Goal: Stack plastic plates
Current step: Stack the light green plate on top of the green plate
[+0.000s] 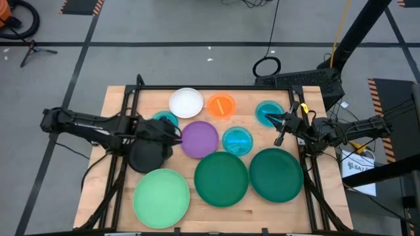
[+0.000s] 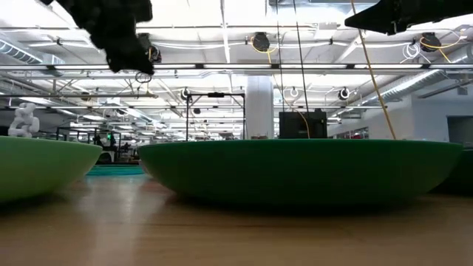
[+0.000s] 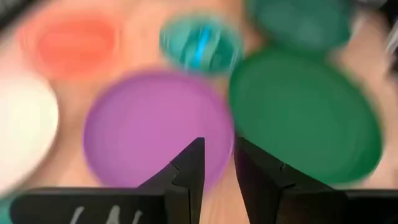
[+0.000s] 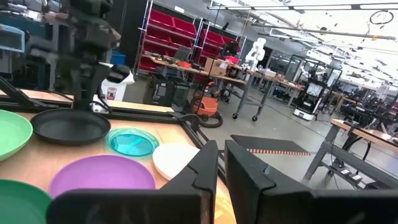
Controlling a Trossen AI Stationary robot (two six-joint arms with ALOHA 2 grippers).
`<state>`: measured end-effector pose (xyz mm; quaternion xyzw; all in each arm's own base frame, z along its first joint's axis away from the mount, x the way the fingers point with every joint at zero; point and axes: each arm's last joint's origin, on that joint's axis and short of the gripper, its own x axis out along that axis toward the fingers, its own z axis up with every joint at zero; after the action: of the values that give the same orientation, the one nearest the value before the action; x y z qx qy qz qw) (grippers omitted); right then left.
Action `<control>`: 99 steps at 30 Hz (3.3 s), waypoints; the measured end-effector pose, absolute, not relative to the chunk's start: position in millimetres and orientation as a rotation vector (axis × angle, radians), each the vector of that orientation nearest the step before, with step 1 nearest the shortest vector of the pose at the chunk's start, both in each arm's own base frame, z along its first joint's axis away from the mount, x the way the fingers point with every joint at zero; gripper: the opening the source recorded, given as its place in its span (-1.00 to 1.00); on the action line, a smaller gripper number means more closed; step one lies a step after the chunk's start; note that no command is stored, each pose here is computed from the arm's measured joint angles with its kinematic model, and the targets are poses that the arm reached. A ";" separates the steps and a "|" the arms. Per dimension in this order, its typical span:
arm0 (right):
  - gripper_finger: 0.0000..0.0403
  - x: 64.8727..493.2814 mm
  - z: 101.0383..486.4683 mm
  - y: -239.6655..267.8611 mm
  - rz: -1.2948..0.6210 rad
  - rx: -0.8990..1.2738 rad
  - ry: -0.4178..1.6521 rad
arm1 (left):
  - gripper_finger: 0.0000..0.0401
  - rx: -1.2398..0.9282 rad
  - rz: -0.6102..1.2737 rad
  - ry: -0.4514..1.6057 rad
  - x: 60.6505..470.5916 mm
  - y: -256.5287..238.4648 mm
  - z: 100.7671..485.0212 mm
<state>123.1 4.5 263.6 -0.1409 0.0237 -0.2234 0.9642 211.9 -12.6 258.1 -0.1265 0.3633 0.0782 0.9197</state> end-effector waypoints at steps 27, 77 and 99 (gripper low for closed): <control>-0.88 123.1 260.5 4.6 -0.448 -0.248 0.068 | -0.54 -0.244 -0.060 1.089 230.5 -81.6 214.0; -0.88 123.1 259.9 4.6 -0.448 -0.224 0.067 | 0.16 0.057 -0.172 1.148 247.3 -100.3 176.4; -0.88 123.1 258.7 4.6 -0.446 -0.230 0.080 | -0.02 0.154 -0.208 1.260 250.7 -103.9 150.1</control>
<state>123.1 4.6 258.7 -0.1138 0.0395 -0.2207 0.9679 250.7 -103.9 150.1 0.0717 0.5874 -0.0968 0.8003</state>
